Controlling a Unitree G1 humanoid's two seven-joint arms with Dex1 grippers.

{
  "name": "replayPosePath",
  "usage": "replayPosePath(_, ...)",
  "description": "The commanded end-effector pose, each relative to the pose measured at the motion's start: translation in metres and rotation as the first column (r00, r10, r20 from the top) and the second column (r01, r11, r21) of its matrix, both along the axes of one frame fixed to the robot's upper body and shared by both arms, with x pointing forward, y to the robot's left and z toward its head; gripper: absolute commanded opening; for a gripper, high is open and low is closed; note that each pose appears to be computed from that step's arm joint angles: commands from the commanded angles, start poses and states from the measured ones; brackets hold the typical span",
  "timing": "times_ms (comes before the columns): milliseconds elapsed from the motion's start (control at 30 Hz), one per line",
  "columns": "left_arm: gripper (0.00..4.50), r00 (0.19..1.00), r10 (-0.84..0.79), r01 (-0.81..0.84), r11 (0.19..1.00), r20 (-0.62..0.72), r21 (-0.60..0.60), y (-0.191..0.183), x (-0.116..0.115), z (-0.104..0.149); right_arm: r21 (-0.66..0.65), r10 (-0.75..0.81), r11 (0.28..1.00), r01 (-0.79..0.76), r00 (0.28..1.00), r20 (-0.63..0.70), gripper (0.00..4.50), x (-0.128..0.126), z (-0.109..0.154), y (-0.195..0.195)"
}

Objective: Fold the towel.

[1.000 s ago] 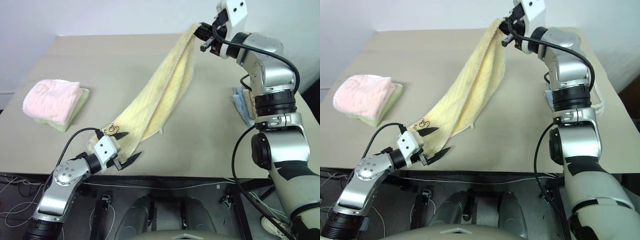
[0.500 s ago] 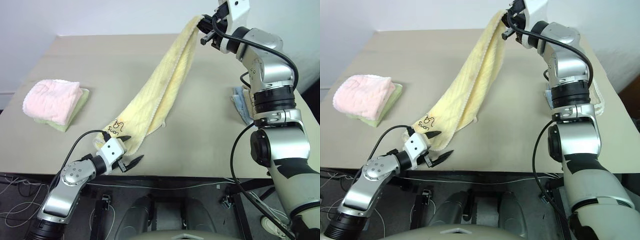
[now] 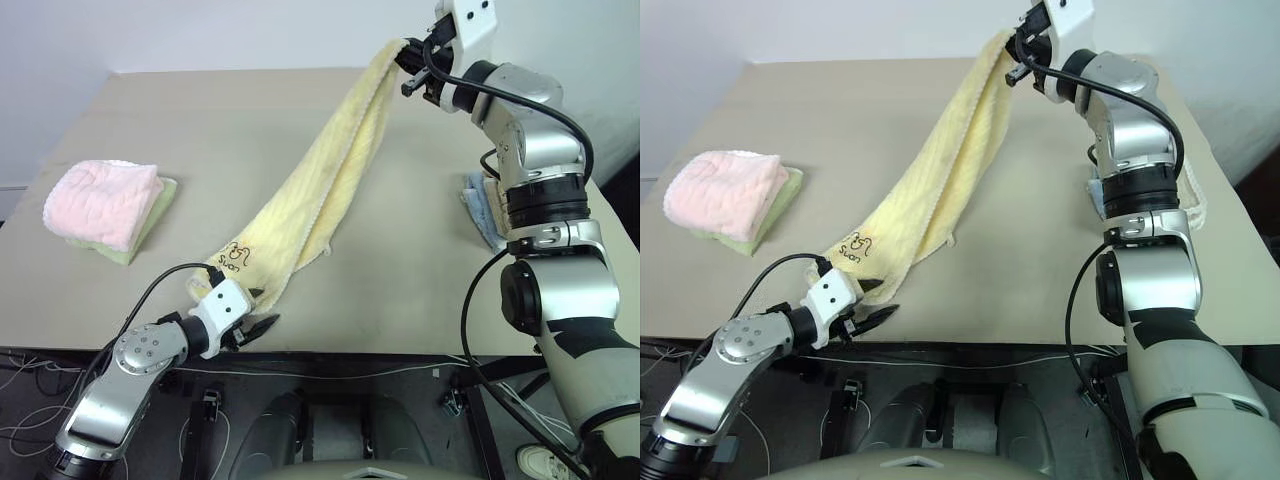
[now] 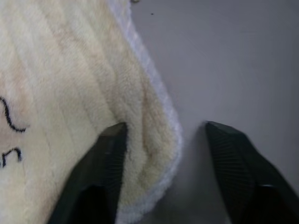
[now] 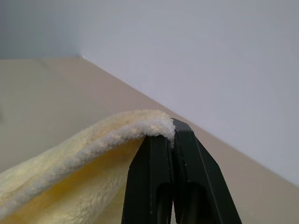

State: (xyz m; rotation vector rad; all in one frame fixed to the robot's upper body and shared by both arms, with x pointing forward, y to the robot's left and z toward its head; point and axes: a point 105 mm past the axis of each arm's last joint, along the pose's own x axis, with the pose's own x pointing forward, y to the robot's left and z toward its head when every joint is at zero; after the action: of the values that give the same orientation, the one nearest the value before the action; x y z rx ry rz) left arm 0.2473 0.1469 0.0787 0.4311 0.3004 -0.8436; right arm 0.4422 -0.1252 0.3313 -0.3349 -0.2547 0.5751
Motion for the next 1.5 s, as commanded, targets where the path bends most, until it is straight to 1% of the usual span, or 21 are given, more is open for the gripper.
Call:
replayPosePath(33,1.42,0.997,0.060,-0.059,0.998,-0.046,0.010,0.010,0.000,-0.005,0.007,-0.009,1.000,0.009,0.998,0.068,0.00,-0.004,0.017,-0.001)
replayPosePath(167,0.09,0.991,0.107,-0.107,0.994,-0.083,0.004,0.017,0.004,-0.009,0.006,-0.029,1.000,0.029,0.997,0.069,0.00,-0.002,0.016,-0.006)
replayPosePath(200,0.04,0.990,0.115,-0.115,0.993,-0.081,0.001,0.019,0.005,-0.007,0.003,-0.034,0.999,0.034,0.997,0.070,0.00,-0.002,0.015,-0.008)
replayPosePath(333,0.04,0.987,0.142,-0.147,0.987,-0.072,-0.071,0.028,0.012,0.007,0.001,-0.044,0.999,0.044,0.996,0.074,0.00,-0.001,0.016,-0.010)
replayPosePath(367,0.04,0.988,0.141,-0.148,0.982,-0.066,-0.117,0.031,0.014,0.016,0.002,-0.046,0.999,0.046,0.996,0.076,0.00,-0.001,0.016,-0.011)
replayPosePath(433,0.04,0.993,0.118,-0.117,0.958,-0.013,-0.263,0.044,0.019,0.053,0.014,-0.064,0.998,0.063,0.995,0.080,0.00,-0.001,0.018,-0.017)
replayPosePath(500,0.04,0.995,0.098,-0.080,0.929,0.030,-0.361,0.059,0.020,0.083,0.023,-0.082,0.997,0.080,0.993,0.083,0.00,0.000,0.020,-0.022)
replayPosePath(533,0.04,0.995,0.092,-0.071,0.921,0.035,-0.383,0.063,0.019,0.091,0.024,-0.087,0.996,0.085,0.993,0.085,0.00,0.000,0.020,-0.023)
replayPosePath(667,0.04,0.984,0.134,-0.071,0.895,0.114,-0.440,0.100,0.030,0.145,0.033,-0.143,0.989,0.141,0.985,0.091,0.00,0.003,0.022,-0.038)
replayPosePath(733,0.04,0.981,0.144,-0.068,0.885,0.131,-0.461,0.107,0.036,0.161,0.042,-0.157,0.987,0.154,0.983,0.096,0.00,0.004,0.023,-0.041)
replayPosePath(833,0.04,0.965,0.184,-0.074,0.872,0.184,-0.485,0.119,0.057,0.192,0.062,-0.211,0.977,0.205,0.971,0.112,0.00,0.006,0.029,-0.054)
replayPosePath(867,0.04,0.955,0.218,-0.090,0.861,0.203,-0.500,0.126,0.067,0.203,0.070,-0.233,0.972,0.226,0.965,0.117,0.00,0.006,0.032,-0.058)
replayPosePath(967,0.04,0.910,0.337,-0.178,0.844,0.242,-0.506,0.150,0.101,0.220,0.094,-0.284,0.957,0.274,0.949,0.134,0.00,0.009,0.040,-0.067)
replayPosePath(1000,0.04,0.901,0.356,-0.194,0.843,0.249,-0.501,0.155,0.108,0.223,0.099,-0.293,0.954,0.282,0.946,0.137,0.00,0.010,0.041,-0.068)
replayPosePath(1067,0.04,0.854,0.420,-0.245,0.845,0.306,-0.476,0.167,0.130,0.238,0.120,-0.334,0.940,0.318,0.930,0.152,0.00,0.012,0.049,-0.074)
replayPosePath(1133,0.04,0.809,0.454,-0.256,0.843,0.372,-0.473,0.170,0.145,0.258,0.137,-0.369,0.927,0.348,0.914,0.170,0.00,0.012,0.057,-0.080)
replayPosePath(1200,0.04,0.772,0.478,-0.258,0.838,0.419,-0.481,0.170,0.152,0.275,0.137,-0.365,0.929,0.344,0.912,0.186,0.00,0.009,0.064,-0.084)
replayPosePath(1267,0.04,0.754,0.484,-0.279,0.848,0.443,-0.451,0.170,0.157,0.279,0.121,-0.331,0.942,0.312,0.922,0.202,0.00,0.005,0.067,-0.084)
replayPosePath(1367,0.04,0.785,0.438,-0.277,0.880,0.437,-0.385,0.168,0.158,0.267,0.087,-0.263,0.964,0.250,0.944,0.199,0.00,-0.004,0.061,-0.088)
replayPosePath(1433,0.04,0.836,0.390,-0.256,0.899,0.386,-0.356,0.168,0.156,0.250,0.020,-0.194,0.981,0.194,0.963,0.189,0.00,-0.015,0.046,-0.088)
replayPosePath(1500,0.04,0.895,0.304,-0.206,0.931,0.326,-0.300,0.167,0.149,0.228,-0.042,-0.125,0.990,0.133,0.980,0.153,0.00,-0.030,0.026,-0.086)
